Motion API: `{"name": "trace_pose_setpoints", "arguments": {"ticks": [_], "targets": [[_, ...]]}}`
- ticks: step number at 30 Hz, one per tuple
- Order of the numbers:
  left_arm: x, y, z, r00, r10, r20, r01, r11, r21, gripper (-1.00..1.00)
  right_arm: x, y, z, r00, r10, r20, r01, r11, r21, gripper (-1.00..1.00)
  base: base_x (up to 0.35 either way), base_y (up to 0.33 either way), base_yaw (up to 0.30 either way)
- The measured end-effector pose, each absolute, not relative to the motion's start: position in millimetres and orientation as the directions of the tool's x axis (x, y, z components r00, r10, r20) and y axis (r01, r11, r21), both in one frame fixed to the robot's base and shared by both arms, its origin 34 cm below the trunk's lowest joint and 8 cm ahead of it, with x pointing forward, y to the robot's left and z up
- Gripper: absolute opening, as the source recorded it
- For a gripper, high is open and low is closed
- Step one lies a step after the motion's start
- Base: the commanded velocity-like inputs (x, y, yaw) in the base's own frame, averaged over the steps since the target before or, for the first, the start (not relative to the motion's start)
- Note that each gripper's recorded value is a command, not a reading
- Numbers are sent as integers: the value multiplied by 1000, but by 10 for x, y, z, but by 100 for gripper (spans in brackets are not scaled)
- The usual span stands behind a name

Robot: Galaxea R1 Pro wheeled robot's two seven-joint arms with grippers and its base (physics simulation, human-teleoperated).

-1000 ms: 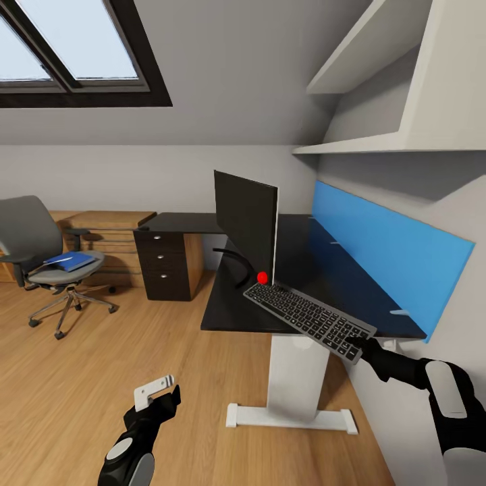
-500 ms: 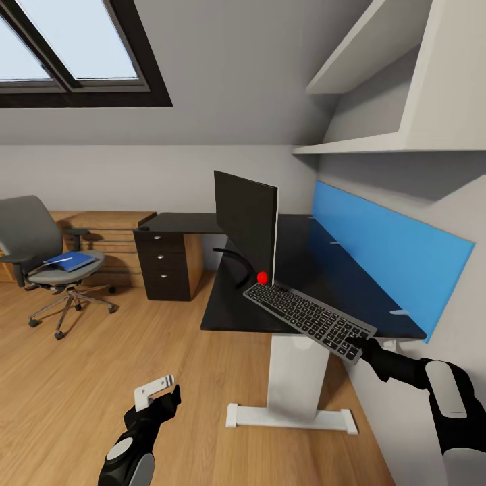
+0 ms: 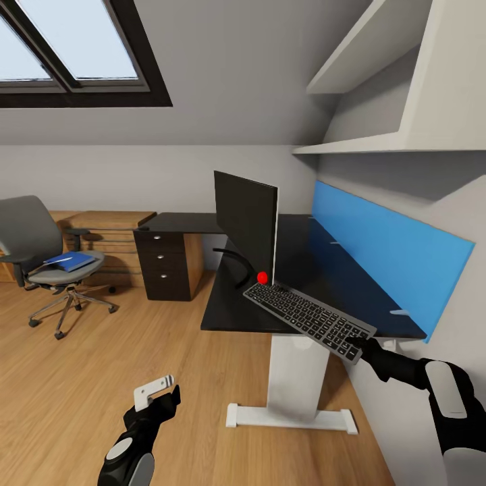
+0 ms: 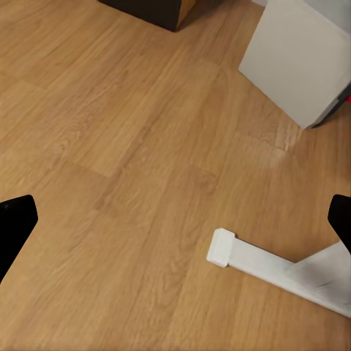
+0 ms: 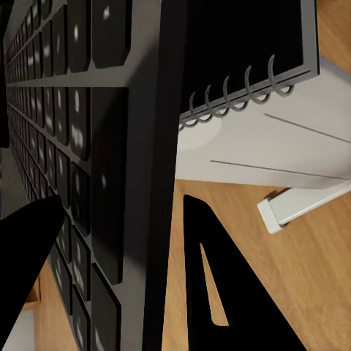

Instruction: In the bedroom, organize the workspace by keeping the computer under the desk, ensuring the monitor is on the desk, placing the keyboard on the desk next to the monitor, placing the mouse on the desk next to the keyboard, moving the folder from the swivel chair onto the desk next to the mouse, stacking the notebook on top of the folder with the pen on top of the notebook, and positioning the swivel chair next to the desk.

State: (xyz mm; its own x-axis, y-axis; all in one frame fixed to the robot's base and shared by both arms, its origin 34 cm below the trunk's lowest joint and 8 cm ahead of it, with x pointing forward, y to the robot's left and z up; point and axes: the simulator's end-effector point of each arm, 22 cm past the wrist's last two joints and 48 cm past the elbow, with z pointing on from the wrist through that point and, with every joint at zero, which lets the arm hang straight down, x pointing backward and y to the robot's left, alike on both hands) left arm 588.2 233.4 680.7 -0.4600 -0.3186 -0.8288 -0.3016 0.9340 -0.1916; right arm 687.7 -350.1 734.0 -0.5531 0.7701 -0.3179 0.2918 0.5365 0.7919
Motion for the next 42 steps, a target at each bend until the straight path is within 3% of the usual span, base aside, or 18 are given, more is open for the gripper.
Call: {"name": "trace_pose_setpoints", "arguments": {"ticks": [42], "targets": [[5881,2328,6806,-460,-321,-828,-302,934,-194,100,6877,-3497,7336,-554,770,-317,292,536,793,-100,0,0,0]]}}
